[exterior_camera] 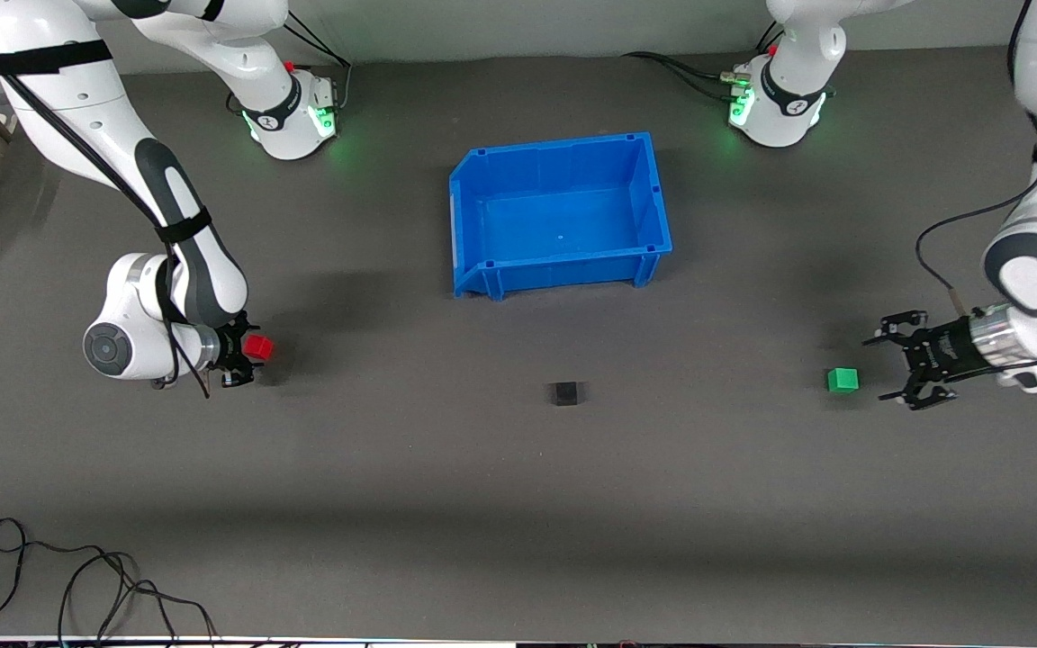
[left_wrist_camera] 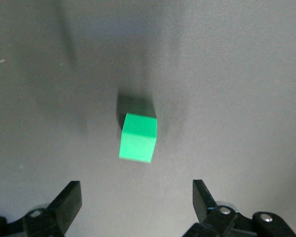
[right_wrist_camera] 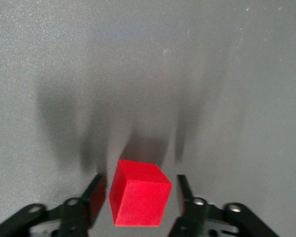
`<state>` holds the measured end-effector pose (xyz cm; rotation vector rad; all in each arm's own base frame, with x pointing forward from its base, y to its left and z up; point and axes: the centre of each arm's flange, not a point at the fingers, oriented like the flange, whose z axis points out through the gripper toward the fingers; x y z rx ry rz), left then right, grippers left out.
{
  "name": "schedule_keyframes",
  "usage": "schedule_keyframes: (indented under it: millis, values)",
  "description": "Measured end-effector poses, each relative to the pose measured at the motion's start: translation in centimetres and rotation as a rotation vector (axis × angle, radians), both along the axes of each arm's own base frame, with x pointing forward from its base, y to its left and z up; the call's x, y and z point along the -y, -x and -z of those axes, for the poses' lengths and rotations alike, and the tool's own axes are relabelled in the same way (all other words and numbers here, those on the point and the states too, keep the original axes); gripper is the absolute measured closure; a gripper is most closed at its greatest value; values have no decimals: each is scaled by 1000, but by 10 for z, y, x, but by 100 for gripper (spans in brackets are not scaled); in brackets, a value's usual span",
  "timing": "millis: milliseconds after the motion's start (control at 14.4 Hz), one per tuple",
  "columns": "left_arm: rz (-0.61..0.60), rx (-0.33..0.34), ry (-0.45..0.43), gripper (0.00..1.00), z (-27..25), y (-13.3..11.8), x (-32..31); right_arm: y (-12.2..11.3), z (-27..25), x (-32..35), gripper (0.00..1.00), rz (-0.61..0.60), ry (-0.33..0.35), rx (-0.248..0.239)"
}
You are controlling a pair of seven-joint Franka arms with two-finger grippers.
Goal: Attach green and red cubes to black cube
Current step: 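Close the right gripper on the red cube while the left gripper grasps green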
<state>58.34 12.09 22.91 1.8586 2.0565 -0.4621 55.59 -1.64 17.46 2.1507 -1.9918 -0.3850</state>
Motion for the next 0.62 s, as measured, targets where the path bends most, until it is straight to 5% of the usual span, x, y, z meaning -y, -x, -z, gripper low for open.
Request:
schedule_keyframes:
  millis: [624]
  values:
    - [122, 50, 10, 0, 56, 9, 2, -1, -1, 0, 33, -13, 0, 2]
